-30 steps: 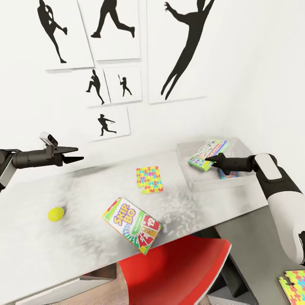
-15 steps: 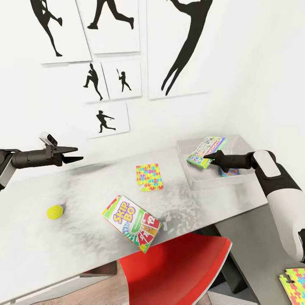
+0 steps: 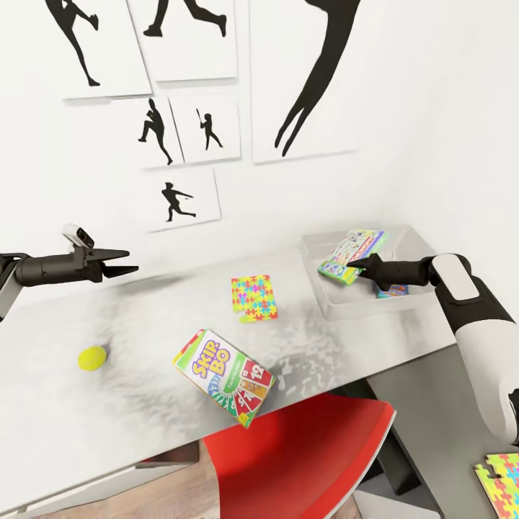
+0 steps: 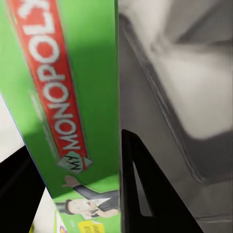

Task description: Put all the toys in the child's room - the three board games (two on the bed and one on the table), the two jigsaw puzzles on the table, and the tennis ball on the table - inside the toy box on the table in the child's room.

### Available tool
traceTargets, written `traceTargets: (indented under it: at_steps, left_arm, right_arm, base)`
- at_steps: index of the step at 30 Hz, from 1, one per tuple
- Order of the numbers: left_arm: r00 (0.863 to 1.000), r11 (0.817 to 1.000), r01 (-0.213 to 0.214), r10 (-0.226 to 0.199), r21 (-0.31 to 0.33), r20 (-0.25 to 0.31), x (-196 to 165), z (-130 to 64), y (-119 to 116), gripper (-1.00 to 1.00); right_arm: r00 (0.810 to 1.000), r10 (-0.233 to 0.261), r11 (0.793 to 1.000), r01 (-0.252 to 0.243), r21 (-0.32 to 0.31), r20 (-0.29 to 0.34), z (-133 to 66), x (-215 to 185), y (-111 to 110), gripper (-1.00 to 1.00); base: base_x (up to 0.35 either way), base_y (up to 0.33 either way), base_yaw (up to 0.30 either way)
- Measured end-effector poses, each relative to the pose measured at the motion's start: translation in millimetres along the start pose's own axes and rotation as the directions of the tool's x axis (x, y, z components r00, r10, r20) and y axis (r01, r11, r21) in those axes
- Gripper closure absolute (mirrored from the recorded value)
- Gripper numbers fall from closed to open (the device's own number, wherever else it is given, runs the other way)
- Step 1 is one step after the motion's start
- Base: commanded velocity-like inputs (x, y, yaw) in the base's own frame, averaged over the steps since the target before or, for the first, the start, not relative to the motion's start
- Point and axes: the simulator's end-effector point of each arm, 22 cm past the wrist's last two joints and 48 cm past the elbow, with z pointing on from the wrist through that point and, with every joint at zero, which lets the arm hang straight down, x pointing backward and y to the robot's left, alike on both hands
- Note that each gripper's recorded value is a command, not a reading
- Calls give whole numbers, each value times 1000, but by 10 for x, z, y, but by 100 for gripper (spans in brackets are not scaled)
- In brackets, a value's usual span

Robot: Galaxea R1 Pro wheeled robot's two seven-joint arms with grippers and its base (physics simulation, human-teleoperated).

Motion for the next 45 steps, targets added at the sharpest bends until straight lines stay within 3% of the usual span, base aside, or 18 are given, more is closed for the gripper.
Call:
traceTargets:
  at_steps: [12,21,26,45]
  left_arm:
    - [999,1000,-30,30,-10,12,-132,-79,-77,-100]
    - [999,999,-35,35,-13,14,-149,-97,-86,-100]
    - [999,999,-35,35,-14,13,-148,-94,-85,-100]
    - [998,999,-50,50,-7,23,-246,-105,-158,-100]
  right_arm:
    - [1000,-4,1000,4,6,-1,4,3,-14,100]
    - [1000,-8,1000,8,1,2,-4,-8,10,100]
    - [999,-36,999,36,-13,20,-52,-67,120,100]
    - [998,-45,999,45,-3,36,-125,-142,87,100]
  base:
    - [0,0,0]
    - [0,0,0]
    - [0,0,0]
    - [0,0,0]
